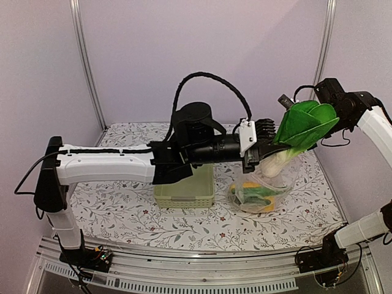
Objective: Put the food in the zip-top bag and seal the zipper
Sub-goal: Place the fake vegetable in the zipper food storage bag.
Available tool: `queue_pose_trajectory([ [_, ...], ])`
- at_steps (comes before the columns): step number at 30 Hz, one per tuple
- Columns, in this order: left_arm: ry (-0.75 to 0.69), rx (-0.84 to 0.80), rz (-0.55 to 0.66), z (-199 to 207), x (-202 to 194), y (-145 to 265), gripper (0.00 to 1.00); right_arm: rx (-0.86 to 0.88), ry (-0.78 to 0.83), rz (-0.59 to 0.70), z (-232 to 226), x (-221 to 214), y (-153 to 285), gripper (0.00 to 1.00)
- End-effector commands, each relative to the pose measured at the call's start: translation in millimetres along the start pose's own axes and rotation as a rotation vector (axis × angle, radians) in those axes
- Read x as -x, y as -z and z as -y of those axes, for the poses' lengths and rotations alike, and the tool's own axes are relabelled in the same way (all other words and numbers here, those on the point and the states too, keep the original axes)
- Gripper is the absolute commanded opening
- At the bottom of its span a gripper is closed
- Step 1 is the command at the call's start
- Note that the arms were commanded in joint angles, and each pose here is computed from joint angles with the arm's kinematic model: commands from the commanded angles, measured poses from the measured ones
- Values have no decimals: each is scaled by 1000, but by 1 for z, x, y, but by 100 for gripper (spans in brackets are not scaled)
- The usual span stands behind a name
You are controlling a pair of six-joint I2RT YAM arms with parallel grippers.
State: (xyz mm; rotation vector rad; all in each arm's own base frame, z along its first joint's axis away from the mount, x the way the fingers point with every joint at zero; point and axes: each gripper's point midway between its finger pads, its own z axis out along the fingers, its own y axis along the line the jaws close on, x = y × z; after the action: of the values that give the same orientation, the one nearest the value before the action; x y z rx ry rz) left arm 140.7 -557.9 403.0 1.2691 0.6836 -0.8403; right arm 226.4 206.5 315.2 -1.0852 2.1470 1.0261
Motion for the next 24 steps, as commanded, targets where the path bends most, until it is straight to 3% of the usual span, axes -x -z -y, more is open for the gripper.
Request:
queue_pose_trajectory([
  [1,-95,-49,-77,13,-31,-12,10,35,30,28,-13,8,6,0],
  [3,-132,-40,-126,13,-50,-14,13,42,31,29,-15,8,6,0],
  [8,-214,62,-250,1,-97,-7,58,42,31,26,-15,8,6,0],
  [10,-227,122,-275,-8,-96,-3,75,42,26,20,-13,7,5,0],
  [12,-234,151,-259,-10,-79,-1,86,40,23,19,-12,7,4,0],
  [17,-154,153,-171,-11,-18,2,92,38,12,14,-7,7,0,0],
  [24,-65,116,-274,-4,1,16,93,31,3,8,-3,7,-2,0],
])
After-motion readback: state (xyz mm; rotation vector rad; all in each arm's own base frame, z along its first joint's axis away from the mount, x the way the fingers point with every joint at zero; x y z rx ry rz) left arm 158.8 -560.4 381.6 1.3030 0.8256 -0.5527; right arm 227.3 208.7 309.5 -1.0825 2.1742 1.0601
